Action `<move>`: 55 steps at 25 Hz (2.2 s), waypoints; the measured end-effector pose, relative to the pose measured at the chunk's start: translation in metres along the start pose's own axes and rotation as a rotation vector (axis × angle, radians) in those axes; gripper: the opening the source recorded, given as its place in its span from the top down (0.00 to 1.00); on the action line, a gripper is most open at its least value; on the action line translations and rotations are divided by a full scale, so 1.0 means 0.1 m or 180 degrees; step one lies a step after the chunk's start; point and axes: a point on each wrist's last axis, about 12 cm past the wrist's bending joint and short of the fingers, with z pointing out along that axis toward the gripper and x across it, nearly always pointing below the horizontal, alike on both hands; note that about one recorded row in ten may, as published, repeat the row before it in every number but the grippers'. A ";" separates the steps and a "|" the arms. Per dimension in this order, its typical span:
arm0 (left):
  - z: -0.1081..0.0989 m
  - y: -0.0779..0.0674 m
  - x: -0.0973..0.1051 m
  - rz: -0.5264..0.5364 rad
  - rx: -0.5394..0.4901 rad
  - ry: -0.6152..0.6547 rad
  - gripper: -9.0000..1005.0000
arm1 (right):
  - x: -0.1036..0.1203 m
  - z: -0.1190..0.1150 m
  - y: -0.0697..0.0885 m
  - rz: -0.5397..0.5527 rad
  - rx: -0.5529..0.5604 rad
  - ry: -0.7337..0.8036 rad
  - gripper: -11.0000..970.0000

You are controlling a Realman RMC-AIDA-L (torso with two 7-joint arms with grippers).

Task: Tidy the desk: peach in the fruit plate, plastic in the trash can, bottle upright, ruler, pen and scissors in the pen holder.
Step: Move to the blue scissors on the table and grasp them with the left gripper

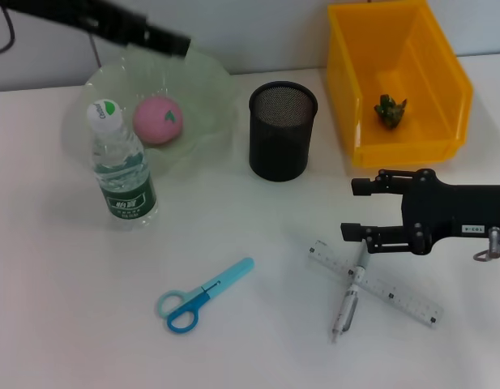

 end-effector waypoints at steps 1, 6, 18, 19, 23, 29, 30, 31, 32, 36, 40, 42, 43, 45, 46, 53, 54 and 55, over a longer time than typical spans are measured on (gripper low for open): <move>-0.03 -0.01 0.02 0.0057 0.0176 -0.0174 0.20 | 0.00 0.00 0.00 0.0000 0.0000 -0.0001 0.21; -0.04 -0.16 0.25 0.0605 0.0897 -0.0699 0.20 | 0.00 0.00 0.00 0.0007 0.0000 -0.0002 0.21; 0.37 -0.17 1.14 0.0641 0.1519 -0.1195 0.21 | -0.03 -0.10 -0.02 0.0125 0.0097 -0.0117 0.21; 0.37 -0.17 1.14 0.0641 0.1519 -0.1195 0.21 | -0.03 -0.10 -0.02 0.0125 0.0097 -0.0117 0.21; 0.50 -0.15 1.48 0.0597 0.1483 -0.1252 0.21 | -0.04 -0.11 -0.03 0.0187 0.0103 -0.0125 0.21; 0.63 -0.15 2.00 0.0669 0.1249 -0.1169 0.21 | -0.23 -0.18 -0.07 0.0385 -0.0007 -0.0062 0.21; 0.63 -0.15 2.00 0.0669 0.1249 -0.1169 0.21 | -0.29 -0.20 -0.08 0.0419 -0.0024 -0.0041 0.21; 0.63 -0.15 2.00 0.0669 0.1249 -0.1169 0.21 | -0.36 -0.22 -0.08 0.0452 -0.0053 -0.0014 0.21; 0.65 -0.15 2.05 0.0674 0.1236 -0.1132 0.21 | -0.55 -0.25 -0.09 0.0480 -0.0117 0.0059 0.21; 0.68 -0.16 2.11 0.0689 0.1236 -0.1082 0.21 | -0.80 -0.25 -0.08 0.0545 -0.0222 0.0218 0.21; 0.68 -0.16 2.12 0.0702 0.1234 -0.1084 0.21 | -1.03 -0.17 -0.06 0.0560 -0.0293 0.0477 0.21; 0.67 -0.17 2.12 0.0706 0.1233 -0.1084 0.21 | -1.06 -0.15 -0.05 0.0519 -0.0319 0.0546 0.21; 0.67 -0.17 2.12 0.0706 0.1233 -0.1084 0.21 | -1.06 -0.15 -0.05 0.0519 -0.0319 0.0546 0.21; 0.66 -0.16 2.08 0.0683 0.1247 -0.1092 0.21 | -1.01 -0.15 -0.06 0.0495 -0.0336 0.0565 0.21; 0.66 -0.16 2.08 0.0683 0.1247 -0.1092 0.21 | -0.96 -0.16 -0.05 0.0488 -0.0355 0.0575 0.21; 0.65 -0.15 1.60 0.0533 0.1387 -0.0475 0.21 | -0.55 -0.29 0.07 0.0178 -0.0444 0.0558 0.21; 0.67 -0.16 1.53 0.0515 0.1391 -0.0352 0.21 | -0.49 -0.30 0.09 0.0116 -0.0430 0.0539 0.21; 0.68 -0.18 1.44 0.0497 0.1387 -0.0176 0.21 | -0.43 -0.31 0.11 0.0024 -0.0400 0.0506 0.21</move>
